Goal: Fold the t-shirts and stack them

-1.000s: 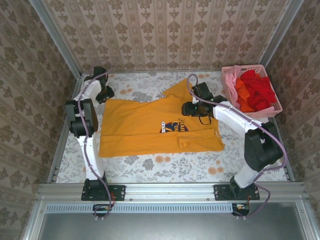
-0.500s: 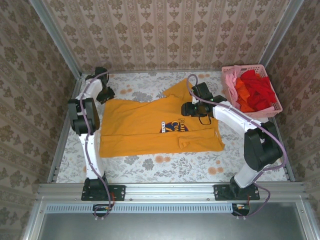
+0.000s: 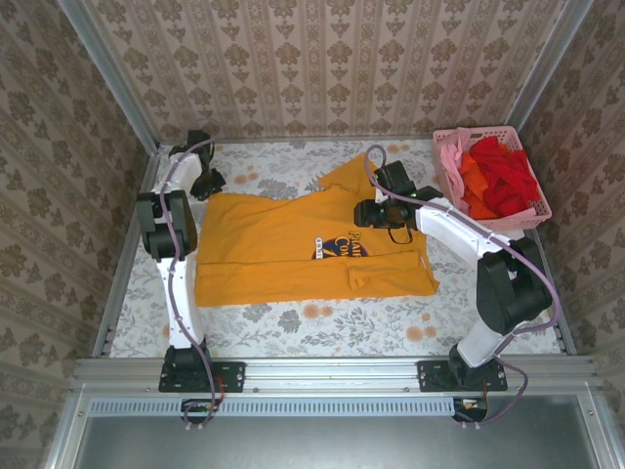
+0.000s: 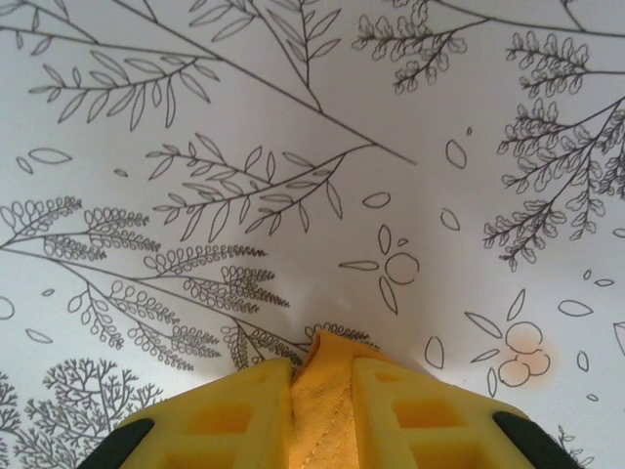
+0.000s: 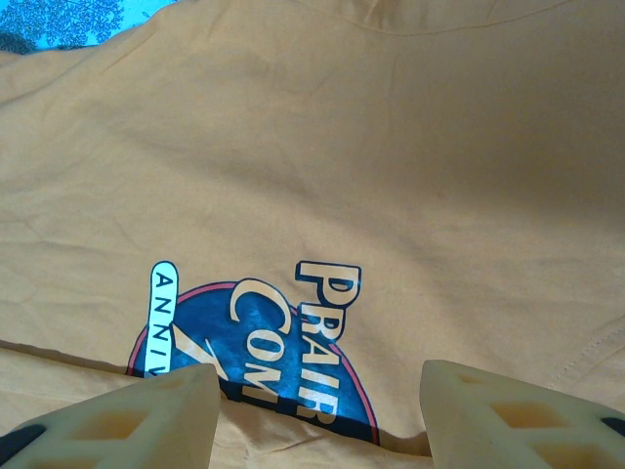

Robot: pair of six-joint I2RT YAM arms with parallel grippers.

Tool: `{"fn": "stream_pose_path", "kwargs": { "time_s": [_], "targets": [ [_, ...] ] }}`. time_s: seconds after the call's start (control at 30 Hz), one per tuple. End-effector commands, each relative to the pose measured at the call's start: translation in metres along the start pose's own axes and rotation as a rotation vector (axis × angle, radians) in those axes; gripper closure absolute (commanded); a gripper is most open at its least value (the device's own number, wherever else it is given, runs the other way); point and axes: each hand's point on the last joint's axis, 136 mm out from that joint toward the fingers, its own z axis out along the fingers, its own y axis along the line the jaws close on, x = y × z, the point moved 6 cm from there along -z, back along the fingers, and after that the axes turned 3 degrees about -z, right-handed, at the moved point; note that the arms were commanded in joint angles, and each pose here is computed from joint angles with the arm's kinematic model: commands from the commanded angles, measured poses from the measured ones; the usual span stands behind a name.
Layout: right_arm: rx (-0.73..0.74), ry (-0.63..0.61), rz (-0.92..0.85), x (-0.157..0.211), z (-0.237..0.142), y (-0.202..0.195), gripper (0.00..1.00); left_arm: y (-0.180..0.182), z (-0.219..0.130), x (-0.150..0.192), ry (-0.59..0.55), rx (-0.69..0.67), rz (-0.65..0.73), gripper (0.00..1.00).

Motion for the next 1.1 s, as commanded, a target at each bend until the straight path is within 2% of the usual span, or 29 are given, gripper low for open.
{"fn": "stream_pose_path", "kwargs": {
  "time_s": [0.0, 0.1, 0.23, 0.43, 0.63, 0.73, 0.77, 0.93, 1.07],
  "targets": [
    [-0.017, -0.004, -0.018, -0.004, 0.004, 0.004, 0.42, 0.007, 0.008, 0.000, 0.032, -0.021, 0.000, 0.68],
    [-0.017, -0.002, -0.018, -0.005, 0.006, 0.004, 0.42, 0.007, 0.001, -0.003, 0.020, -0.017, -0.003, 0.65],
    [-0.022, 0.009, -0.016, -0.002, 0.010, 0.004, 0.42, 0.007, -0.002, -0.007, 0.001, -0.017, -0.004, 0.66],
    [-0.021, 0.015, -0.015, 0.001, 0.012, 0.003, 0.42, 0.010, 0.012, -0.006, 0.022, -0.025, -0.011, 0.68],
    [-0.018, 0.020, -0.009, 0.002, 0.015, 0.002, 0.42, 0.007, 0.023, -0.001, 0.054, -0.011, -0.012, 0.81],
    [-0.002, 0.003, -0.007, -0.005, 0.016, 0.001, 0.42, 0.008, 0.023, 0.000, 0.064, -0.004, -0.010, 0.96],
    [0.022, -0.007, -0.003, -0.010, 0.015, -0.003, 0.43, 0.007, 0.021, 0.002, 0.070, 0.001, -0.008, 1.00],
    [0.136, -0.082, 0.065, -0.054, 0.019, -0.039, 0.44, 0.006, 0.012, 0.005, 0.060, 0.043, -0.007, 1.00],
    [0.206, -0.137, 0.119, -0.097, 0.039, -0.073, 0.48, 0.008, 0.006, 0.009, 0.056, 0.056, -0.018, 1.00]
  ]
}}
